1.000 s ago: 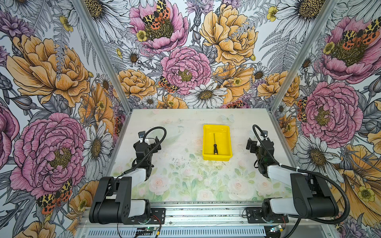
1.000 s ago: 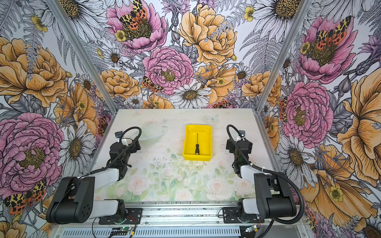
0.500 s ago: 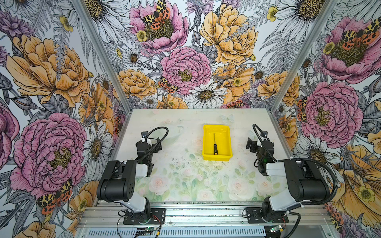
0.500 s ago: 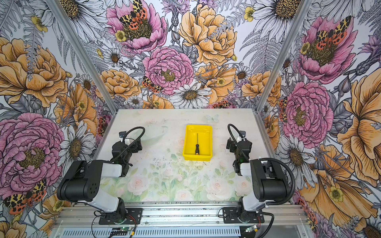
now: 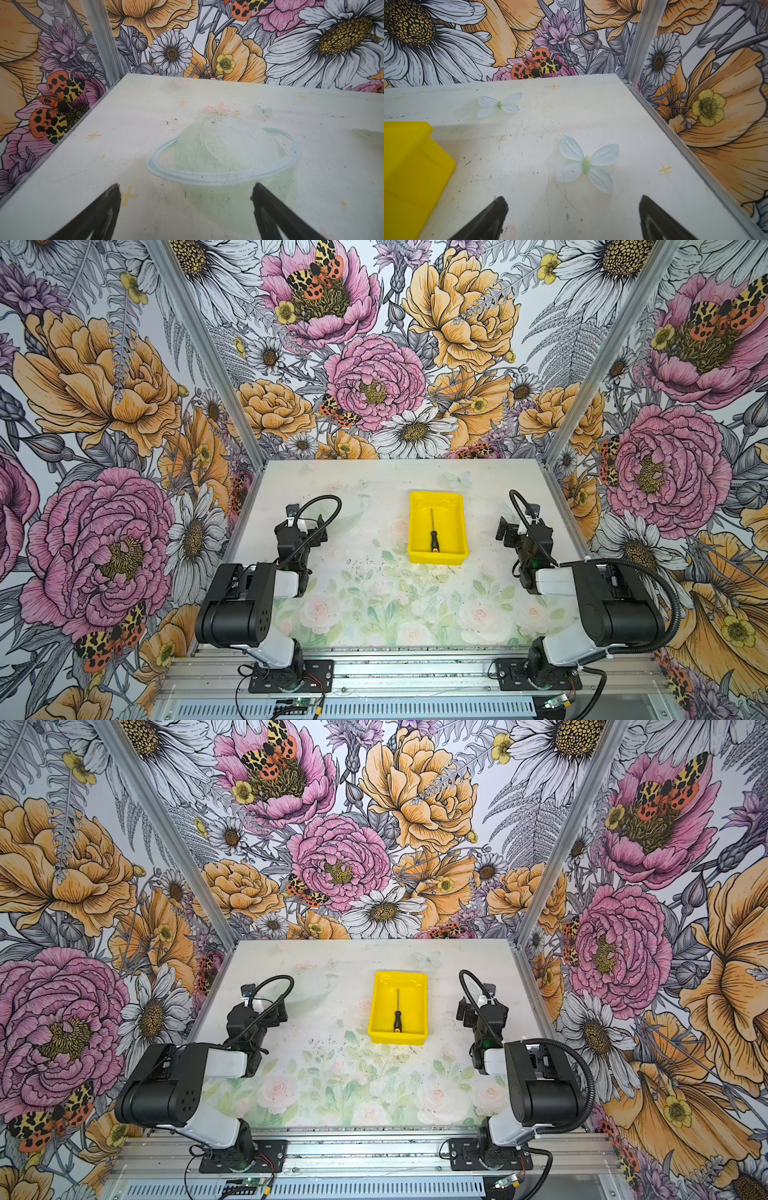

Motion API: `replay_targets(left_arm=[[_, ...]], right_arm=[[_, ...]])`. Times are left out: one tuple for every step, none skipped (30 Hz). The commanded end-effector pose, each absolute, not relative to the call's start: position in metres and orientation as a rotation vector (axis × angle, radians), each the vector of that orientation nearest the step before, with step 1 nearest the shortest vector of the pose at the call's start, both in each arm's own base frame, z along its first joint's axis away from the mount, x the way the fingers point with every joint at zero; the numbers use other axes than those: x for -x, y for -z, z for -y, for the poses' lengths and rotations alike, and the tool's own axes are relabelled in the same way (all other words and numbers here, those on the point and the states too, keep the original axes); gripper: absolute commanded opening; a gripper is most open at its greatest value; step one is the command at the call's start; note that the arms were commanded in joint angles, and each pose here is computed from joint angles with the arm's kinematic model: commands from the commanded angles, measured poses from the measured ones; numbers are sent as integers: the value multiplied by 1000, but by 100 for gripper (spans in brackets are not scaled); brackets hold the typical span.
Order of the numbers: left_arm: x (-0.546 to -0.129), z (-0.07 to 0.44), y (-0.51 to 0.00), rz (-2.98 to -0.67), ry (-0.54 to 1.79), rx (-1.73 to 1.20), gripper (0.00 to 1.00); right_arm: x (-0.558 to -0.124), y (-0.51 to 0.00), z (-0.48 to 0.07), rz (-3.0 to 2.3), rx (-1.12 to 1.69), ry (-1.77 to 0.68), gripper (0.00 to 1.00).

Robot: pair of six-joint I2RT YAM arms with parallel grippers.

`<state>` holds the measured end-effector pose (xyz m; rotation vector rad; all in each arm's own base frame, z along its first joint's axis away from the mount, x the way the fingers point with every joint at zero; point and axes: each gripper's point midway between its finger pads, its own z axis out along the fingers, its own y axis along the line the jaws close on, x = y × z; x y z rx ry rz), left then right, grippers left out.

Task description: Put the screwdriver in the bin

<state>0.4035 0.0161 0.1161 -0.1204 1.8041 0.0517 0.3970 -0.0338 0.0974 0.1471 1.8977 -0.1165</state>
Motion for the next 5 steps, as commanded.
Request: replay_targets(left_arm=[[-407, -18, -128, -1766, -47, 113, 99], [-407, -18, -129, -1763, -38, 116, 99], [-407, -18, -129, -1762, -49, 118, 99], [-406, -18, -128, -1762, -61, 116, 99], [-406, -16, -129, -1758, -65, 112, 99]], right_arm=[[-402, -111, 29, -1849, -121, 106, 99], [-402, -111, 29, -1848, -120, 105, 99], [-402, -111, 29, -1849, -120, 106, 99], [-402, -111, 29, -1849, -120, 106, 99], [-402, -111, 29, -1848, -121, 106, 99]])
